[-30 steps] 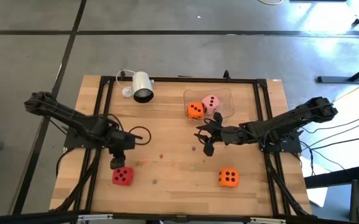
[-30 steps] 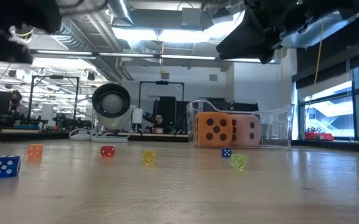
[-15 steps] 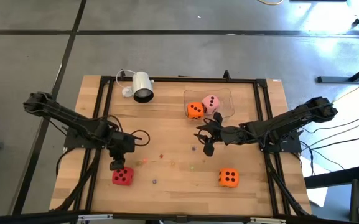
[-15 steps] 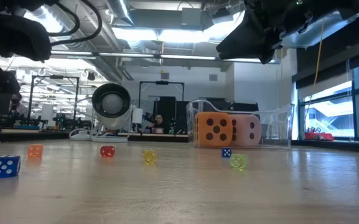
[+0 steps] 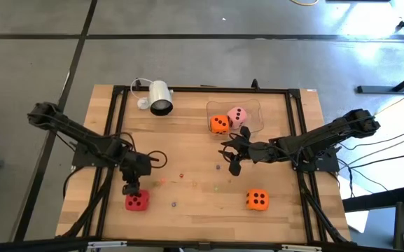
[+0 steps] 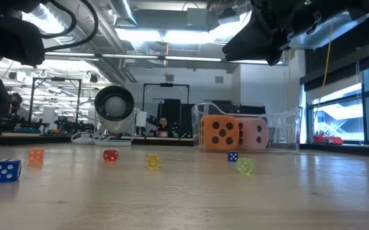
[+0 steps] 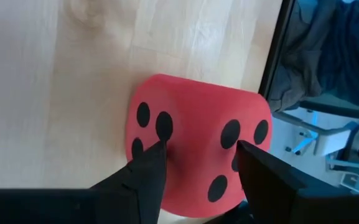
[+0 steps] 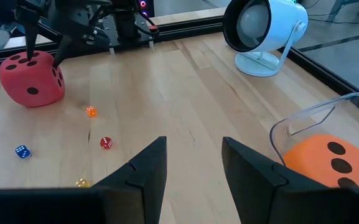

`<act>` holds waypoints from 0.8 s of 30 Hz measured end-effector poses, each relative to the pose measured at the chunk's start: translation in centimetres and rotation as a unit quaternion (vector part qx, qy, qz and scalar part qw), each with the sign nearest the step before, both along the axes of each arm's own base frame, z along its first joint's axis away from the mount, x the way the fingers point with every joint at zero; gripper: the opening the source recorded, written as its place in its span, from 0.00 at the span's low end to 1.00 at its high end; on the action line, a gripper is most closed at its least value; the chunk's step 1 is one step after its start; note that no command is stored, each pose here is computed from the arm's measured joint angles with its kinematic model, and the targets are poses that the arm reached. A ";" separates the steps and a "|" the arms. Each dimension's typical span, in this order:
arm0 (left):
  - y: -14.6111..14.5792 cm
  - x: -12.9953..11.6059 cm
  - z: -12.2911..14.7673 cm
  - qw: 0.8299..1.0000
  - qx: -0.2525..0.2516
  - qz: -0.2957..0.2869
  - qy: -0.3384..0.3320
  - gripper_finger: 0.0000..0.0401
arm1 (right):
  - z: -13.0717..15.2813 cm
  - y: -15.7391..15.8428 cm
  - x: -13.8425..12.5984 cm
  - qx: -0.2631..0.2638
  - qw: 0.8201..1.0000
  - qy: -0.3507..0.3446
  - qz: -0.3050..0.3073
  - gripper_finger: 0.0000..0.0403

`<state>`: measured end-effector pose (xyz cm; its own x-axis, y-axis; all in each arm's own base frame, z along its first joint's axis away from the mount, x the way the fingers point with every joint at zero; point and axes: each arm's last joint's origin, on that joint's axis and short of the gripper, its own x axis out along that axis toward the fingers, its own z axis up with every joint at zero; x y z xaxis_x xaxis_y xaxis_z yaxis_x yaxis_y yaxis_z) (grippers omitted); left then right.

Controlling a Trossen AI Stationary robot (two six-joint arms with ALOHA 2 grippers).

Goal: Pick & Place Dice
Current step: Put the large red die into the transparent bin

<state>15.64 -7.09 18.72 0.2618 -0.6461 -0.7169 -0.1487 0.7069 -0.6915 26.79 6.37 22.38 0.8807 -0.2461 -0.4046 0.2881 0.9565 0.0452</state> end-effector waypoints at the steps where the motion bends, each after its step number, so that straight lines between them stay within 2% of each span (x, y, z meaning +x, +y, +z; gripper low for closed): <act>1: -0.1 0.0 0.0 1.000 0.002 0.000 0.001 0.46 | 0.0 0.0 0.0 0.000 1.000 0.000 0.000 0.38; 10: -1.1 -0.2 -0.2 1.000 0.029 -0.003 -0.003 0.46 | 0.0 0.0 0.0 0.001 1.000 0.000 0.000 0.38; 18: -2.4 1.0 -1.3 0.999 0.030 -0.039 -0.021 0.45 | 0.0 0.0 0.0 0.001 1.000 -0.001 -0.001 0.38; 21: -2.9 1.6 -2.1 0.998 0.036 -0.054 -0.023 0.40 | 0.0 0.0 0.0 0.001 1.000 -0.002 -0.001 0.38; 24: -3.4 2.1 -3.0 0.997 0.038 -0.070 -0.015 0.30 | 0.0 0.0 0.0 0.001 1.000 -0.002 -0.001 0.38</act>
